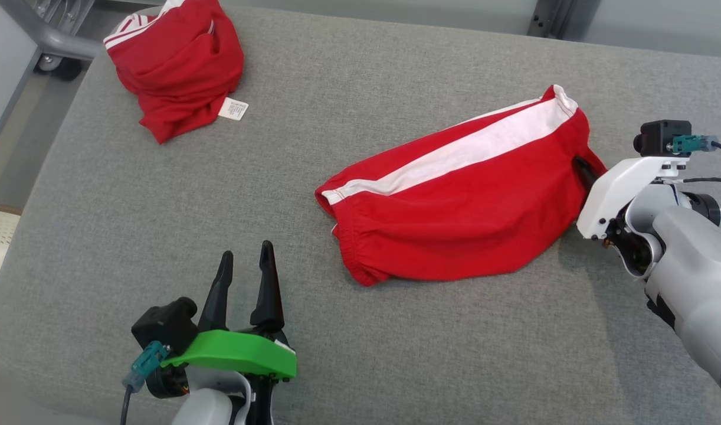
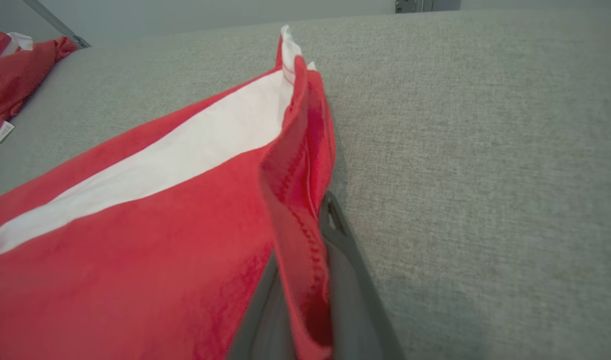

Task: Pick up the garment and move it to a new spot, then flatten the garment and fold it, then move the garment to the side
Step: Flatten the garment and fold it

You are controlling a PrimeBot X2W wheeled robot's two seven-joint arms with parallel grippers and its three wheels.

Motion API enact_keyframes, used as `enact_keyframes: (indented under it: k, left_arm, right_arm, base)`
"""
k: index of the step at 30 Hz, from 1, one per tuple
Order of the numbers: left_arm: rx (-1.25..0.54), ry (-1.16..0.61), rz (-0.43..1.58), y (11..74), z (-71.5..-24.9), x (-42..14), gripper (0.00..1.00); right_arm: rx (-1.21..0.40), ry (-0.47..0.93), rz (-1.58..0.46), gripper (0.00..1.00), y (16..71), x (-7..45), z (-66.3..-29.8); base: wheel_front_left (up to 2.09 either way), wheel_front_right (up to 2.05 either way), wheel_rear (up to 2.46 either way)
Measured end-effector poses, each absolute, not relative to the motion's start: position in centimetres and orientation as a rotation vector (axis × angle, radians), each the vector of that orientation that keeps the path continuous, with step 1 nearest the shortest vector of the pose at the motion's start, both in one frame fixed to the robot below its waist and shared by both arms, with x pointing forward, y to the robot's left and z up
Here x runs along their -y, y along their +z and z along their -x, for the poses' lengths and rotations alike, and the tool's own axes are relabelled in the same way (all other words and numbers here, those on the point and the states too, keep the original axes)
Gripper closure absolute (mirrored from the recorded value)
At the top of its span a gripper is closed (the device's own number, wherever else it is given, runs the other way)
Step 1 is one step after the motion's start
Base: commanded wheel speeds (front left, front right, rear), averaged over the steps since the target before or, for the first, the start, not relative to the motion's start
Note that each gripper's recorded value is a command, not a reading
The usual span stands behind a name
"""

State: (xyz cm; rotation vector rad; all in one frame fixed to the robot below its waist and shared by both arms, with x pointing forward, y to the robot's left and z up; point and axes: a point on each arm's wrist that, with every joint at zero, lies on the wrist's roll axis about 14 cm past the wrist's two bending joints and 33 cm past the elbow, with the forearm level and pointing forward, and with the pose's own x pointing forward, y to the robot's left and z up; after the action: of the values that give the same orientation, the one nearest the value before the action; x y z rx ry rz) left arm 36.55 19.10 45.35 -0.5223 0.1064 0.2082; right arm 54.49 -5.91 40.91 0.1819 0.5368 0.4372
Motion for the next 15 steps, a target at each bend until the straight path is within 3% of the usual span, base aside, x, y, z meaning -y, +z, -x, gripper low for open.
enact_keyframes:
  k: [15]
  left_arm:
    - [-0.142,0.063,0.524,45.6,-37.5,-15.0,0.0]
  right_arm:
    - [-0.388,0.232,-0.425,1.0,41.6,13.9,-49.4]
  base:
    - [0.0,0.0,0.0]
